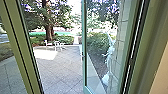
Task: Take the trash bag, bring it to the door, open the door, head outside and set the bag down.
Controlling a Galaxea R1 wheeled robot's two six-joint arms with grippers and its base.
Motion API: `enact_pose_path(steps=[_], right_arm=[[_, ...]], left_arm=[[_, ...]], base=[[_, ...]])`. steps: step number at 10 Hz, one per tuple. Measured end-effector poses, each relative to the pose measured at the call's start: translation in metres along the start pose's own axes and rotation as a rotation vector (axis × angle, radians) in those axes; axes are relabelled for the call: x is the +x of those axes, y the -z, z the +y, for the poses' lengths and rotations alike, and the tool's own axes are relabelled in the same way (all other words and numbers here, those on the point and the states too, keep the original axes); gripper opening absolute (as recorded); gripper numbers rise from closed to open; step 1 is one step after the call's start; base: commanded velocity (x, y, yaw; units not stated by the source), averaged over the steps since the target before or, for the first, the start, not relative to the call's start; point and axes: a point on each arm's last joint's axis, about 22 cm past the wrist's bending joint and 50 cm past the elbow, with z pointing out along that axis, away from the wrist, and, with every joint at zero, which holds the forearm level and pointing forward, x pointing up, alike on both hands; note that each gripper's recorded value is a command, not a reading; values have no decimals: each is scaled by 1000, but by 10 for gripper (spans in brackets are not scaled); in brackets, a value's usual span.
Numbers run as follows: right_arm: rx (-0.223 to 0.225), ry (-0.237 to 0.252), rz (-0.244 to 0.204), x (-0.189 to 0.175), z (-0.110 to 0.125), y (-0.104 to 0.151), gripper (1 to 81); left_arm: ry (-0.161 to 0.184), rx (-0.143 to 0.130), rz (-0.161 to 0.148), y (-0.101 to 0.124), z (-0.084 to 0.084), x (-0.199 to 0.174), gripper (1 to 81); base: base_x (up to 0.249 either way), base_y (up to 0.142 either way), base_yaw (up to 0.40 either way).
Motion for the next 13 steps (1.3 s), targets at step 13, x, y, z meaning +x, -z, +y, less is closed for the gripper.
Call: enact_pose_path(steps=[13], right_arm=[[2, -1, -1, -2, -2, 0, 811]], left_arm=[[-3, 3, 0, 0, -1, -2, 10]], base=[[0, -30, 0]])
